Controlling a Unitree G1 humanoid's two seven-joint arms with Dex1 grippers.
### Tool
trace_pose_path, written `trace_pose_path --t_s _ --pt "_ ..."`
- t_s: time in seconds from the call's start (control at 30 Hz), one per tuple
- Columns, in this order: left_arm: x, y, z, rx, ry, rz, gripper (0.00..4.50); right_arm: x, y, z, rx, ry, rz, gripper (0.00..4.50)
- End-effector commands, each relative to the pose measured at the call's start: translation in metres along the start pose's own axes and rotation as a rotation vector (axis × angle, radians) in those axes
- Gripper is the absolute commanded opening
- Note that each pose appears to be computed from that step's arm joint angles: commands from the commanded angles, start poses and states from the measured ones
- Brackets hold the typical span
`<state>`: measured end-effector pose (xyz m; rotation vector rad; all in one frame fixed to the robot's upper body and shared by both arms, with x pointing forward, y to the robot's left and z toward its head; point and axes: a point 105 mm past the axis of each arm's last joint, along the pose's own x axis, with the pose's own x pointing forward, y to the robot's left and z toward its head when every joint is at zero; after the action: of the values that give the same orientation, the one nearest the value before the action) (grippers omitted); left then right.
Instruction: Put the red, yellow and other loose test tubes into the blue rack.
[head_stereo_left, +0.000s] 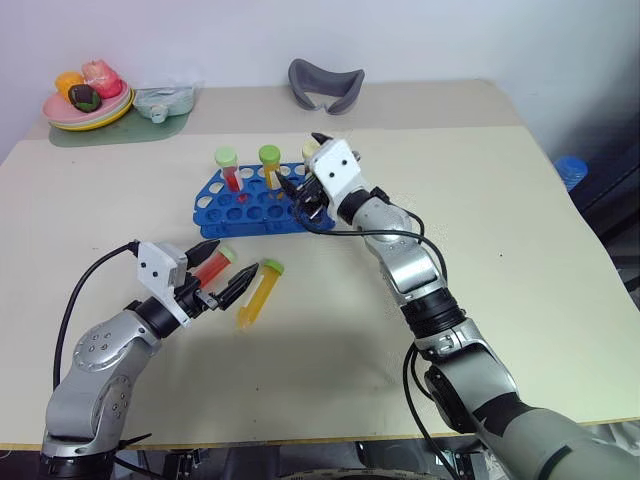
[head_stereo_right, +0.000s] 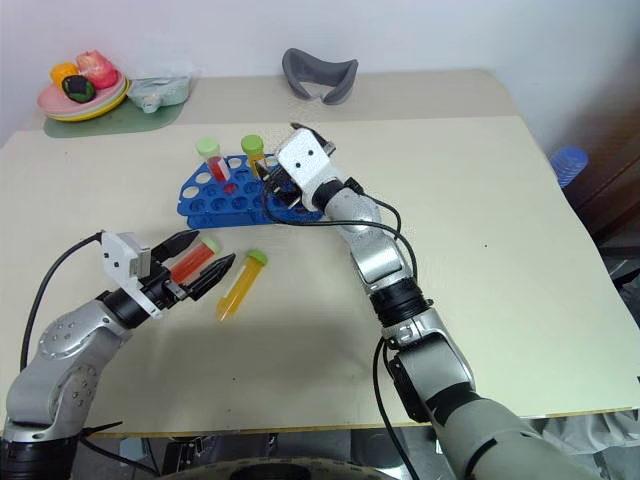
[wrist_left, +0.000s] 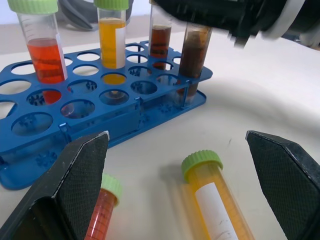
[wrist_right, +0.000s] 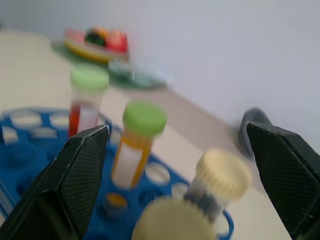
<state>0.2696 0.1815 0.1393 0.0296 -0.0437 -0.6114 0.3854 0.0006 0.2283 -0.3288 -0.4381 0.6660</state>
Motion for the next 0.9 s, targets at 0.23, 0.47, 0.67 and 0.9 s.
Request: trace_pose_path --t_s 0.23,0.47,0.67,0.9 --pt "-0.002 0.004 0.041 0.081 0.051 0.004 4.50 -0.074 -0.018 0.042 0.047 -0.083 0.276 4.47" --pt "0.015 -0.009 0.046 0.120 0.270 -0.085 4.50 -0.137 -0.009 0.011 0.067 0.172 0.513 4.47" --pt "0.030 -0.008 0.026 0.122 0.663 -0.083 4.50 -0.147 0.002 0.001 0.077 0.233 0.549 4.47" --pt "0.046 -0.026 0.024 0.149 0.837 -0.153 4.50 -0.149 0.019 -0.005 0.066 0.250 0.581 4.47"
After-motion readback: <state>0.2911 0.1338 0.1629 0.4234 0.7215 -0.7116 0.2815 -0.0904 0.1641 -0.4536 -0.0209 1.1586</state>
